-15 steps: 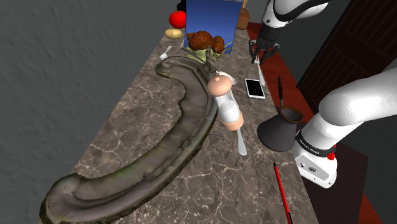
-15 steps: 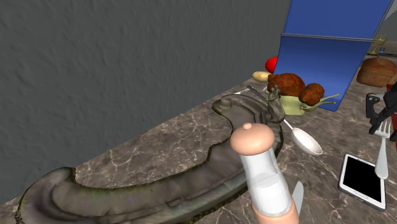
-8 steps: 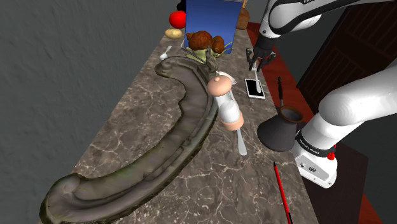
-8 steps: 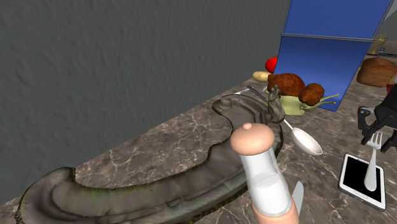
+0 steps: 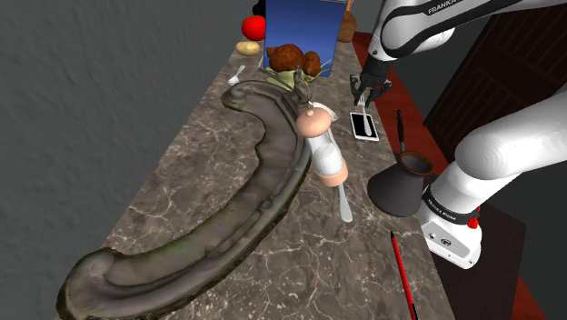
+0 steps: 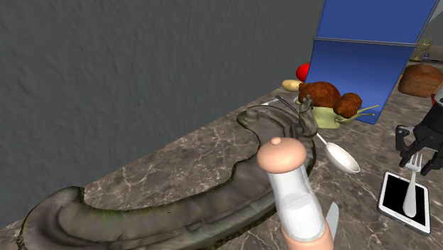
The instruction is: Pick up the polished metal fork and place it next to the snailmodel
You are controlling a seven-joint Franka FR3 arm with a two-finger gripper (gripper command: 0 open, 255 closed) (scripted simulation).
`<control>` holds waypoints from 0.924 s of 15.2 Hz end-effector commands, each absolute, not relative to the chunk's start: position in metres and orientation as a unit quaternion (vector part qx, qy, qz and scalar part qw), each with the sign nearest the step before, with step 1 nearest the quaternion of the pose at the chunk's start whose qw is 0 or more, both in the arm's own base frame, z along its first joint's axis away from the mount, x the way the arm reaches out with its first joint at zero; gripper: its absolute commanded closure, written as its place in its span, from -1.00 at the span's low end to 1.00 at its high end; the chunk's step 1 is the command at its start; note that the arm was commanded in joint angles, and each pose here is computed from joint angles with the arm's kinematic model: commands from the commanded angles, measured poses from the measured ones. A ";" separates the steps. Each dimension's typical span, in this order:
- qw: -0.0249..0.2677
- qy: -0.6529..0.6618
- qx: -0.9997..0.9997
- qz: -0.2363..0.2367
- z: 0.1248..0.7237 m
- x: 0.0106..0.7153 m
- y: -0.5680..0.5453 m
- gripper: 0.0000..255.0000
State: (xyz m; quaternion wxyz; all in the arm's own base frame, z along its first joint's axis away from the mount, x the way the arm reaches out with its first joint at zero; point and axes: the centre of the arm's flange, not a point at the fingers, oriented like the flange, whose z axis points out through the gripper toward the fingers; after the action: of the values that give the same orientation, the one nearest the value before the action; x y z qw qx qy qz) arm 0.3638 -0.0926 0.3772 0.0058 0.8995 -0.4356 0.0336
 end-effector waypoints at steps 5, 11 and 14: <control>0.006 -0.436 0.900 0.034 0.377 0.364 -0.093 -1.00; 0.006 -0.436 0.900 0.034 0.417 0.362 -0.091 -1.00; 0.006 -0.436 0.900 0.034 0.427 0.361 -0.091 -1.00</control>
State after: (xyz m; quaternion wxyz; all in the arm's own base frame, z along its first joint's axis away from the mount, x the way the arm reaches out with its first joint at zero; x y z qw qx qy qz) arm 0.3611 -0.0916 0.4242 0.0057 0.8995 -0.4355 0.0341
